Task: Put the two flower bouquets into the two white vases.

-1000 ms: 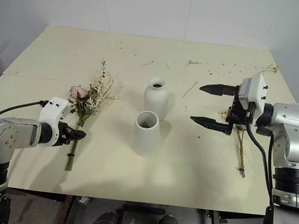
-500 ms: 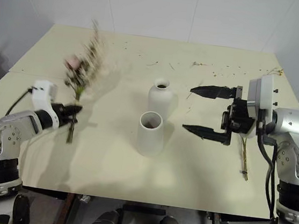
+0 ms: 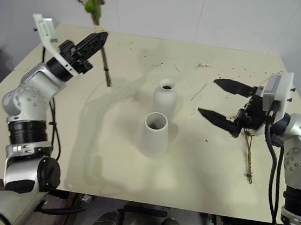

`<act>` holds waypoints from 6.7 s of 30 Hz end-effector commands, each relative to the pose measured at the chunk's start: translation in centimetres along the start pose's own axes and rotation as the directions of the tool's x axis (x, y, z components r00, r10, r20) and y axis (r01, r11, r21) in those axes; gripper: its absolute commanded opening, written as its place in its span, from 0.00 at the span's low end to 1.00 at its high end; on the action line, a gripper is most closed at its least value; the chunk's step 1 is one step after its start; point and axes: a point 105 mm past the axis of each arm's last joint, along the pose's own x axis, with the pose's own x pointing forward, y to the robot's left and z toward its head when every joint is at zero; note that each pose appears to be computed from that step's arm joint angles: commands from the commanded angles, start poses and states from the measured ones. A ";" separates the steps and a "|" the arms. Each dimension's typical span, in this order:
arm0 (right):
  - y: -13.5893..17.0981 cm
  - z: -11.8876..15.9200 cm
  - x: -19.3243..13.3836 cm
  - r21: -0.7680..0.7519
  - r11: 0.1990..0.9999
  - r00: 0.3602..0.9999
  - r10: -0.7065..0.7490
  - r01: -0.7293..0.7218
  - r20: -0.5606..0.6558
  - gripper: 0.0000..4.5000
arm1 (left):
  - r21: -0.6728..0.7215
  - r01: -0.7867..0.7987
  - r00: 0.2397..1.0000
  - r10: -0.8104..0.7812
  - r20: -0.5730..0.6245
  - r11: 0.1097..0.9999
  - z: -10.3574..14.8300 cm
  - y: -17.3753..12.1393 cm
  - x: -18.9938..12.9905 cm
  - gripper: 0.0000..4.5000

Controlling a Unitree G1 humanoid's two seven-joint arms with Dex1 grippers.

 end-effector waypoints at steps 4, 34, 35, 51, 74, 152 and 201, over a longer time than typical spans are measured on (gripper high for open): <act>-0.6 0.0 -1.6 -0.062 0.992 0.993 -0.114 0.114 -0.003 1.00 | 0.035 0.252 0.965 -0.254 0.069 0.967 -0.1 -2.9 3.2 0.02; 2.3 1.0 -2.3 -0.077 0.957 0.959 -0.275 0.280 0.062 1.00 | 0.107 0.288 0.942 -0.302 0.148 0.952 -6.7 -4.0 8.5 0.02; 2.3 1.0 -2.3 -0.078 0.956 0.959 -0.277 0.282 0.062 1.00 | 0.113 0.278 0.946 -0.292 0.142 0.954 -6.9 -3.9 8.4 0.02; 2.7 1.0 -1.6 -0.054 0.956 0.956 -0.283 0.288 0.082 1.00 | 0.171 0.279 0.957 -0.289 0.031 0.945 -10.1 -3.7 7.0 0.44; 0.1 -1.5 -2.5 0.044 0.946 0.942 -0.314 0.321 -0.123 1.00 | 0.221 0.550 0.788 -0.414 -0.455 0.805 -4.7 0.0 -1.8 0.99; 2.7 9.9 3.9 0.343 0.937 0.876 -0.113 -0.062 0.468 0.01 | 0.058 0.546 0.723 -0.435 -0.536 0.836 -5.9 -4.0 -10.6 1.00; 5.8 3.6 4.3 0.165 0.972 0.964 0.124 -0.166 0.237 1.00 | 0.131 0.508 0.755 -0.367 -0.543 0.851 -4.3 -3.6 -11.6 1.00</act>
